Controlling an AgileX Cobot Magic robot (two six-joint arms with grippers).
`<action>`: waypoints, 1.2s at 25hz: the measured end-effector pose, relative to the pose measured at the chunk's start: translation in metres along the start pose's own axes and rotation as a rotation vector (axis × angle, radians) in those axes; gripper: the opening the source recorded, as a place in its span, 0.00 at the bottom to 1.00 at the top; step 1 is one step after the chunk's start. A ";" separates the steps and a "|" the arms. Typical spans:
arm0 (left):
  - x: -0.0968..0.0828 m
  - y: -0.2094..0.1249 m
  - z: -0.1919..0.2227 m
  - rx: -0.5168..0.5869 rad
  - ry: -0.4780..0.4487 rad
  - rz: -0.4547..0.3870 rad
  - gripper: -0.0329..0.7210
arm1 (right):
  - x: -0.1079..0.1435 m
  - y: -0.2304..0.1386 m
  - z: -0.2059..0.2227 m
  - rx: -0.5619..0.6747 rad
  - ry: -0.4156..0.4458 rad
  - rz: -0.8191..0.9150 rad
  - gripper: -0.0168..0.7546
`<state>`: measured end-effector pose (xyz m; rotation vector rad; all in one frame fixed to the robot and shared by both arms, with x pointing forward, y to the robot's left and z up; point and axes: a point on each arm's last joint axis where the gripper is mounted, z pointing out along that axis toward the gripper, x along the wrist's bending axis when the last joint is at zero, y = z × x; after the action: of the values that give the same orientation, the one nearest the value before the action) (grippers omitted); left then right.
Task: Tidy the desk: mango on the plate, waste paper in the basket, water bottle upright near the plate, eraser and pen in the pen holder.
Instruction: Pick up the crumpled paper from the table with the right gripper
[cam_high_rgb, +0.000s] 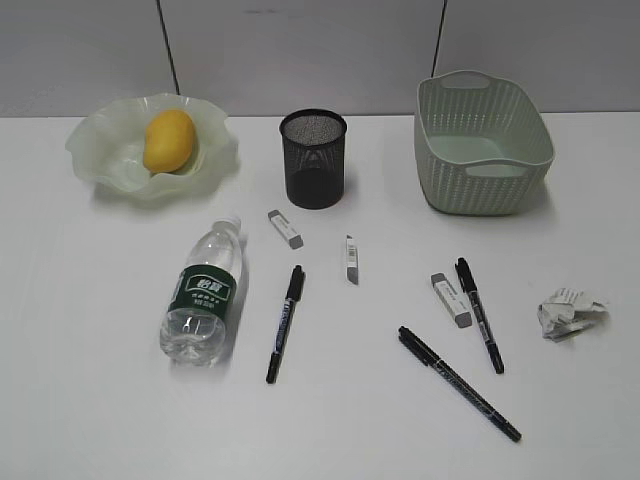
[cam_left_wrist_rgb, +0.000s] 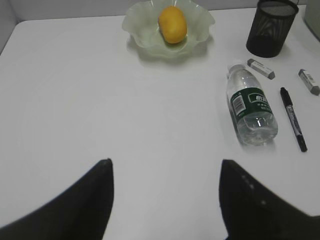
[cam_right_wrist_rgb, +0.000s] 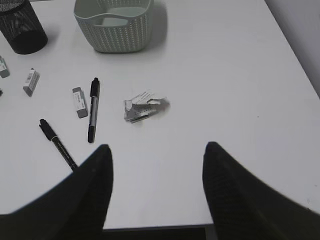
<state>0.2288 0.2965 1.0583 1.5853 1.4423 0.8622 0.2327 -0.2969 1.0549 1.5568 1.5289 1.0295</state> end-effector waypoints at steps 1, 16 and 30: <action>0.000 0.000 0.000 -0.004 0.000 0.000 0.71 | 0.000 0.000 0.000 0.000 0.000 0.000 0.62; 0.000 0.000 0.000 -0.005 -0.001 -0.004 0.70 | 0.004 0.054 0.050 0.370 0.001 0.009 0.77; 0.000 0.000 0.000 -0.007 0.000 -0.004 0.70 | 0.014 0.081 0.182 0.892 0.046 0.183 0.79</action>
<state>0.2291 0.2965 1.0583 1.5765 1.4404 0.8634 0.4314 -0.2787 1.0511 2.3021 2.0510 0.4607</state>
